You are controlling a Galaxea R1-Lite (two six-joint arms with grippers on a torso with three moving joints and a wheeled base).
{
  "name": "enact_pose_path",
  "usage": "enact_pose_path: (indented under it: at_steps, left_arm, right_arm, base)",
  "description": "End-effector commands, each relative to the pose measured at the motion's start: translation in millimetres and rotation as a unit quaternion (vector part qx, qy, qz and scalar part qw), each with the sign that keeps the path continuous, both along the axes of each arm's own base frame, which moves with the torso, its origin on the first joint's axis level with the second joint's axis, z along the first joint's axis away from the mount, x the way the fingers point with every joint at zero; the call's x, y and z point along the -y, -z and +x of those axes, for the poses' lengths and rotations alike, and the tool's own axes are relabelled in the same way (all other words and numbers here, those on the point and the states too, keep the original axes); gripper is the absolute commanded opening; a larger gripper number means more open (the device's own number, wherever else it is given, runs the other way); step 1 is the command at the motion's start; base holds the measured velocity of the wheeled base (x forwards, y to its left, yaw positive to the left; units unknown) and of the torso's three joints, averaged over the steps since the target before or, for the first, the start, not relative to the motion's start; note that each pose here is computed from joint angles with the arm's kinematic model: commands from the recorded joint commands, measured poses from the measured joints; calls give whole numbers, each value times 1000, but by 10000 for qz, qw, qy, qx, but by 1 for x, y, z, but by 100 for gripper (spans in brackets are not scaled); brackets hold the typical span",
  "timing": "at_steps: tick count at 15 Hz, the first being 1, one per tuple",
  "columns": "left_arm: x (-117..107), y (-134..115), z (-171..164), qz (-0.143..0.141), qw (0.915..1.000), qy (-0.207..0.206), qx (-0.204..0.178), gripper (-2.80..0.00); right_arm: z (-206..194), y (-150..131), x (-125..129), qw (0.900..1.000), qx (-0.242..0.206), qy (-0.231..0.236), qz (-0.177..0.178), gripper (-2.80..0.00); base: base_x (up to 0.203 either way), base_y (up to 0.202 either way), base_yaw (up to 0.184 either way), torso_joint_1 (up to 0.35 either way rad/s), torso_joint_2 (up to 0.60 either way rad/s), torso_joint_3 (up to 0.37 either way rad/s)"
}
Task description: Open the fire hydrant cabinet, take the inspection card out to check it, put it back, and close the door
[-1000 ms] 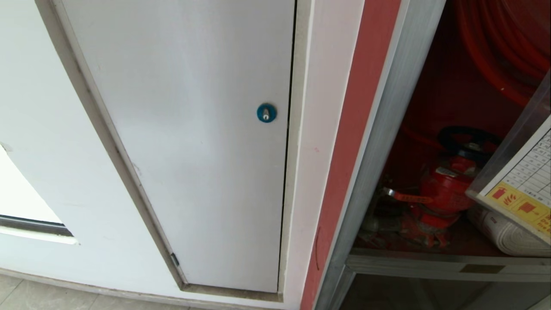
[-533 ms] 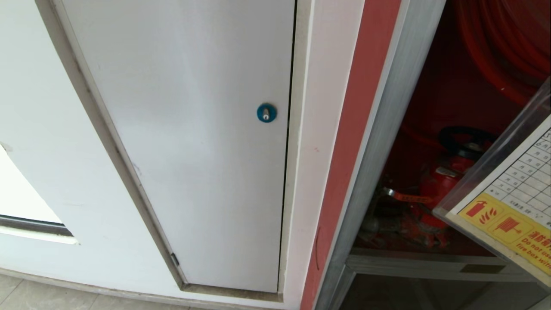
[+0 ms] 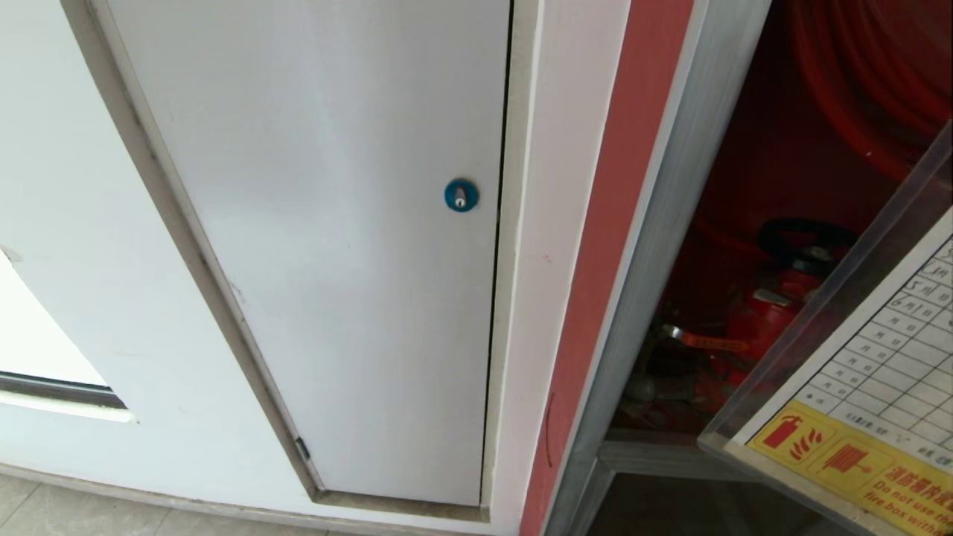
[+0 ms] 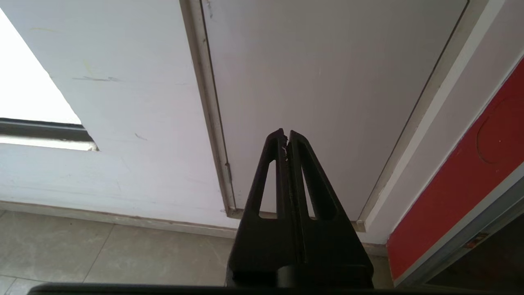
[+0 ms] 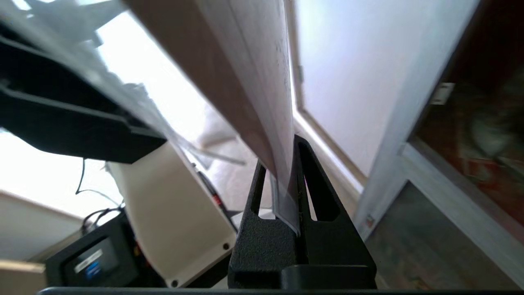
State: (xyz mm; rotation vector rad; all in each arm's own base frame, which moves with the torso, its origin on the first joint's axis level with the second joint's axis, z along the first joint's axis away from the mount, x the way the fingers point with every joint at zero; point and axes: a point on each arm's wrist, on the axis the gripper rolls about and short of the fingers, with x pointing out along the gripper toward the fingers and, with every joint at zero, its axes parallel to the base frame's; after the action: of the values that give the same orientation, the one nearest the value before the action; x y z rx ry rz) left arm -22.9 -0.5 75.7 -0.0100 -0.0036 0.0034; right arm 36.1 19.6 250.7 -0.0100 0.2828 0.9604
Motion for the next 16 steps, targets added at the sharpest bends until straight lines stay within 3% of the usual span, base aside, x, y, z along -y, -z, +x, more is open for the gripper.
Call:
enact_pose_path:
  at_steps: [1,5,12,16]
  left_arm:
    - [0,0,0,-4,10000,2,-3,-280]
    - [0,0,0,-4,10000,0,-3,-280]
    - [0,0,0,-4,10000,2,-3,-280]
    - [0,0,0,-4,10000,2,-10,-280]
  right_arm:
    - [18,1,-6,9988,-283,-405,-22,-280]
    - [47,-3,-23,9923,-518,-1125,-82,-280]
    - [101,-20,-65,9780,-849,-1893,-202,-280]
    - [120,-31,-92,9699,-819,-2278,-253,-280]
  base:
    - [0,0,0,0,0,0]
    - [0,0,0,0,0,0]
    - [0,0,0,0,0,0]
    - [0,0,0,0,0,0]
